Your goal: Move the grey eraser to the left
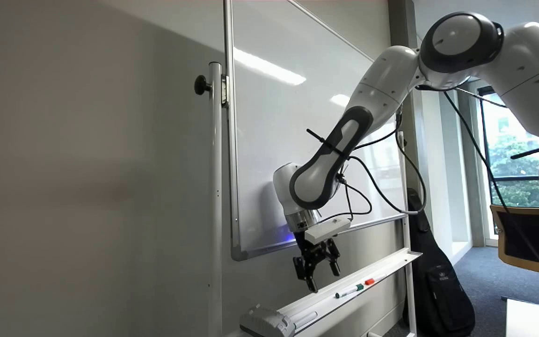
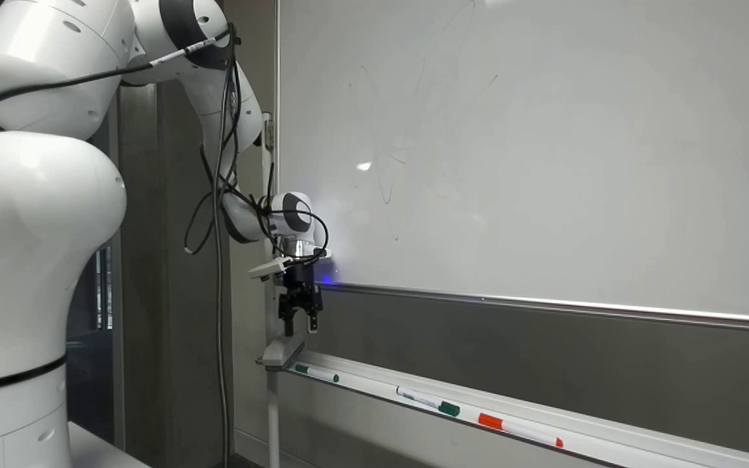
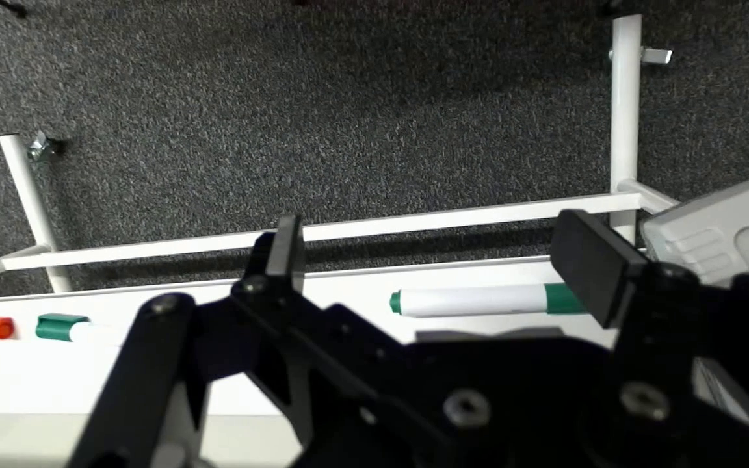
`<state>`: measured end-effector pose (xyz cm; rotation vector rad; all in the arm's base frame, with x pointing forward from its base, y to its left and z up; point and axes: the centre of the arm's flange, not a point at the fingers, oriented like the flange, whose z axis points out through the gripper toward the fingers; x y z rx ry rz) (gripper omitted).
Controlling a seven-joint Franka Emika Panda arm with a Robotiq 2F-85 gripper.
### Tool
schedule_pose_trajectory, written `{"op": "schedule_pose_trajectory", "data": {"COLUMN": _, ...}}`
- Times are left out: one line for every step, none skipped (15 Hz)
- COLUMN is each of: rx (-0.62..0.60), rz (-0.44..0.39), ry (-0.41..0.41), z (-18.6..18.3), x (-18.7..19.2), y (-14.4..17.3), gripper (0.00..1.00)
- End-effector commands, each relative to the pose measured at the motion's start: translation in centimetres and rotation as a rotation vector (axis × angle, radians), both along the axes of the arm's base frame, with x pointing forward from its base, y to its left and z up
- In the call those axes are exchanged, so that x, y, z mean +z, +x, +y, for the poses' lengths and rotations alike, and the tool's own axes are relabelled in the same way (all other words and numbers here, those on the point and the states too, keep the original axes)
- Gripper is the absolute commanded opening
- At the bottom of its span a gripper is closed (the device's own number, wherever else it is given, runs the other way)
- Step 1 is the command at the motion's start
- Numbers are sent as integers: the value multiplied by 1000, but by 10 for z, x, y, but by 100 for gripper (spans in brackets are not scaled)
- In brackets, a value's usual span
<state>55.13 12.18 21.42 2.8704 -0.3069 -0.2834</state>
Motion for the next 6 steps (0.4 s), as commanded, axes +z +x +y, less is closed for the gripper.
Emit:
{"op": "schedule_pose_trajectory", "data": {"rx": 1, "rz": 0, "ry": 0, "z": 0, "x": 0, "y": 0, "gripper": 100}}
{"op": "schedule_pose_trajectory", "data": {"rx": 3, "rz": 0, "ry": 1, "z": 2, "x": 0, "y": 0, "gripper": 100}}
{"op": "schedule_pose_trajectory", "data": {"rx": 5, "rz": 1, "ry": 1, "z": 3, "x": 0, "y": -1, "gripper": 100}}
{"op": "schedule_pose_trajectory", "data": {"rx": 6, "rz": 1, "ry": 2, "z": 3, "x": 0, "y": -1, "gripper": 100}}
{"op": "schedule_pose_trajectory", "data": {"rx": 6, "rz": 1, "ry": 2, "z": 4, "x": 0, "y": -1, "gripper": 100}}
{"op": "schedule_pose_trajectory", "data": {"rx": 6, "rz": 1, "ry": 2, "z": 4, "x": 0, "y": -1, "gripper": 100}}
